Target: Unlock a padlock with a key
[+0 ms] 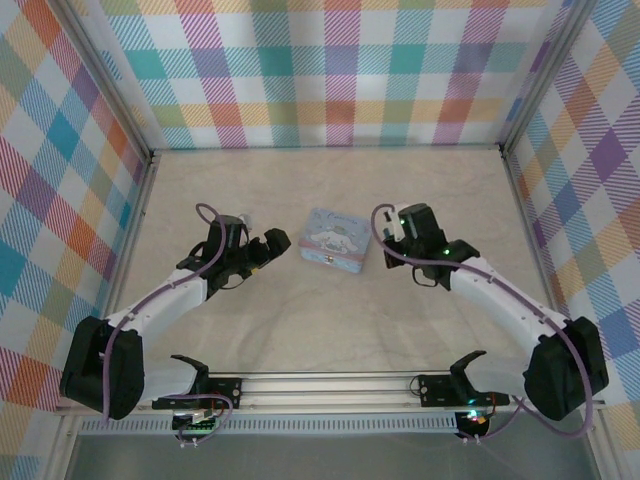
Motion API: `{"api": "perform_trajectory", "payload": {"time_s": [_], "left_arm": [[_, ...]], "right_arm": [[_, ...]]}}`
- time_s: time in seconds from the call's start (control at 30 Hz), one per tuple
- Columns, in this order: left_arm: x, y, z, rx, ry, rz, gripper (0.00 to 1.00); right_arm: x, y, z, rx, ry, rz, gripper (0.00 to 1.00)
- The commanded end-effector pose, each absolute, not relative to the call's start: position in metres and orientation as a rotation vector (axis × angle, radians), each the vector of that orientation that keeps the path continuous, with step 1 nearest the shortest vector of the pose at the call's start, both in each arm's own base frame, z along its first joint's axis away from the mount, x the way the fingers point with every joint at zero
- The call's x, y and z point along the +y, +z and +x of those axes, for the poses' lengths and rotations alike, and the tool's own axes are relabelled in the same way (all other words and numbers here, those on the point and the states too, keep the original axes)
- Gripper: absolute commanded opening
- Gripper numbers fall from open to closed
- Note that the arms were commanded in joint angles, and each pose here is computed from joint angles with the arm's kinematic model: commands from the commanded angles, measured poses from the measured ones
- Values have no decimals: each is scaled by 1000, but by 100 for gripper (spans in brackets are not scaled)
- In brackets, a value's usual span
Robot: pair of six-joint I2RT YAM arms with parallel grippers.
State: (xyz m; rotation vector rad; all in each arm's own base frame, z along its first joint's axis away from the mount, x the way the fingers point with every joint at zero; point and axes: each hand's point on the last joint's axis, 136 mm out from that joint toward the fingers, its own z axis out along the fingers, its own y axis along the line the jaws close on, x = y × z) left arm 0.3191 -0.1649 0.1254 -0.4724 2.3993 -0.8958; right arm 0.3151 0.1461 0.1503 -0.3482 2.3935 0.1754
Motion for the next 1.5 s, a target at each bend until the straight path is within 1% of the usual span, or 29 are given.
{"api": "perform_trajectory", "payload": {"time_s": [0.0, 0.07, 0.17, 0.5, 0.63, 0.8, 0.93, 1.1, 1.2, 1.37, 1.4, 1.47], "left_arm": [[-165, 118, 319, 2410, -893, -475, 100], [-166, 117, 319, 2414, -893, -472, 100], [-168, 113, 317, 2422, -898, -474, 100], [-164, 109, 311, 2425, -886, -487, 100], [-165, 109, 311, 2426, -890, -487, 100], [-164, 108, 311, 2426, -886, -490, 100], [-164, 109, 310, 2424, -884, -493, 100], [-163, 112, 312, 2421, -878, -496, 100], [-161, 117, 314, 2415, -863, -492, 100], [-150, 128, 319, 2410, -749, -464, 100], [-147, 132, 321, 2405, -717, -455, 100], [-139, 141, 325, 2392, -652, -448, 100]], "right_arm": [[98, 135, 318, 2517, 7, -109, 0], [81, 124, 321, 2557, -49, -43, 0], [70, 106, 326, 2627, -79, 16, 0], [66, 67, 344, 2727, -165, 39, 0], [70, 58, 348, 2747, -149, 44, 0], [75, 47, 352, 2778, -135, 43, 7], [79, 49, 355, 2774, -101, 43, 12], [82, 69, 355, 2730, -60, 47, 33], [78, 85, 350, 2689, -52, 58, 43], [73, 111, 344, 2610, -20, 85, 62], [73, 116, 343, 2590, -10, 88, 99], [72, 125, 342, 2558, 12, 97, 100]]}}
